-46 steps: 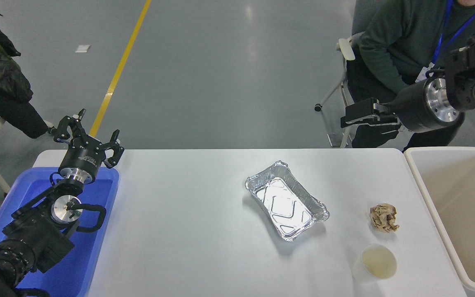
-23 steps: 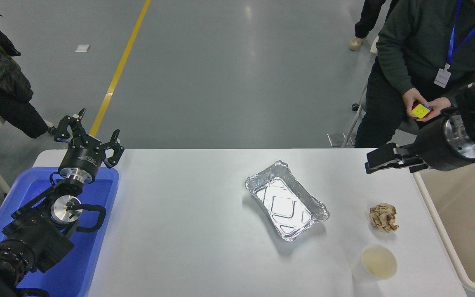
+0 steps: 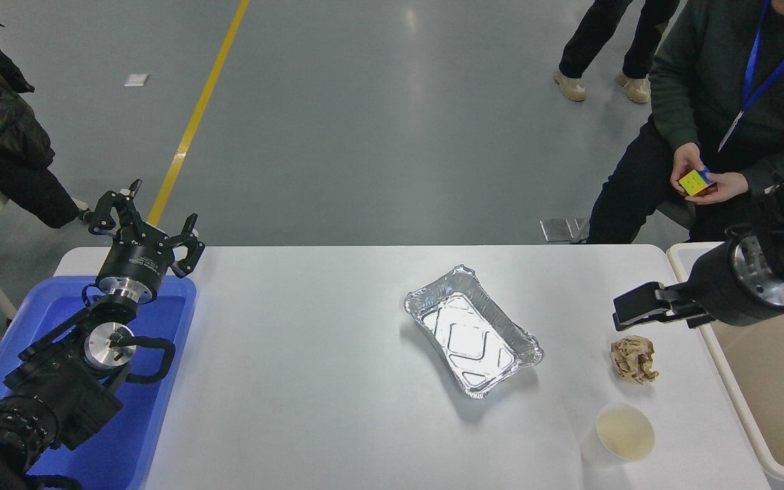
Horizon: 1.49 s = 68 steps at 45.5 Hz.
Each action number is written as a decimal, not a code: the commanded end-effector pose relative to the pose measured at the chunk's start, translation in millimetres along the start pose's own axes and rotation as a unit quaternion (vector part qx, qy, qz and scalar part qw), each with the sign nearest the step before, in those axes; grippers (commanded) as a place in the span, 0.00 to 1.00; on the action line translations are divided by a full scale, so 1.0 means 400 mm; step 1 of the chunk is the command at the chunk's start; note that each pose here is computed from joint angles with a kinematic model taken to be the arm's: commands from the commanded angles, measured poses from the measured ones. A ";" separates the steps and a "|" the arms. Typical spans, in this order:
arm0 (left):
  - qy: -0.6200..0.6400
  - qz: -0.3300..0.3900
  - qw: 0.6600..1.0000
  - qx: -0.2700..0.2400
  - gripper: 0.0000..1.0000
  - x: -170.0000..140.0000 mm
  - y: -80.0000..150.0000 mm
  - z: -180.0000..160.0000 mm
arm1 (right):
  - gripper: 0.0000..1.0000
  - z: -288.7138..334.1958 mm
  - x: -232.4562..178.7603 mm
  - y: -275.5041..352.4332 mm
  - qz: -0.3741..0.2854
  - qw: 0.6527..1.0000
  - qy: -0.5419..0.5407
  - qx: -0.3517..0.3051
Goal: Pick up paper cup place in dustbin
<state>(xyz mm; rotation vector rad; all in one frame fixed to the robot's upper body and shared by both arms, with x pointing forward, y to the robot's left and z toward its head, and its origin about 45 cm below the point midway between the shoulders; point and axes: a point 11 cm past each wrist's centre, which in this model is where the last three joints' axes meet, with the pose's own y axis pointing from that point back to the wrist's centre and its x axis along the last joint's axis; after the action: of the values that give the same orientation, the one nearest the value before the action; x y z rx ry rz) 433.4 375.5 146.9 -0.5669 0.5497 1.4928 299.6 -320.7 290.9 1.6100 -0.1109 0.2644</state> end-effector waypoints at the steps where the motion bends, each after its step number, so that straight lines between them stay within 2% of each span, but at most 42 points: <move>1: 0.000 0.000 1.000 0.000 0.99 0.000 0.000 0.000 | 1.00 0.019 -0.026 -0.007 -0.017 1.000 0.014 -0.010; 14: 0.000 0.000 1.000 0.000 0.99 0.000 0.000 0.000 | 1.00 0.027 -0.051 -0.033 -0.031 0.999 0.008 -0.009; 22: 0.000 0.000 1.000 0.000 0.99 0.000 0.000 0.000 | 1.00 0.040 -0.067 -0.072 -0.013 1.000 0.002 -0.008; 58: 0.000 0.000 1.000 0.000 0.99 0.000 0.000 0.000 | 1.00 0.086 -0.217 -0.245 -0.010 1.000 -0.013 -0.006; 68: 0.000 0.000 1.000 0.000 0.99 0.000 0.000 0.000 | 1.00 0.082 -0.221 -0.271 -0.005 1.000 -0.011 -0.002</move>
<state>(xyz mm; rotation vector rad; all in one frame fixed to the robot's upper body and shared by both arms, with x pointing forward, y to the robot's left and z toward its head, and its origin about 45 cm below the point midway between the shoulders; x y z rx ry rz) 433.3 375.4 146.7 -0.5658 0.5497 1.4925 245.9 -355.1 177.1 1.6026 -0.1145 0.2326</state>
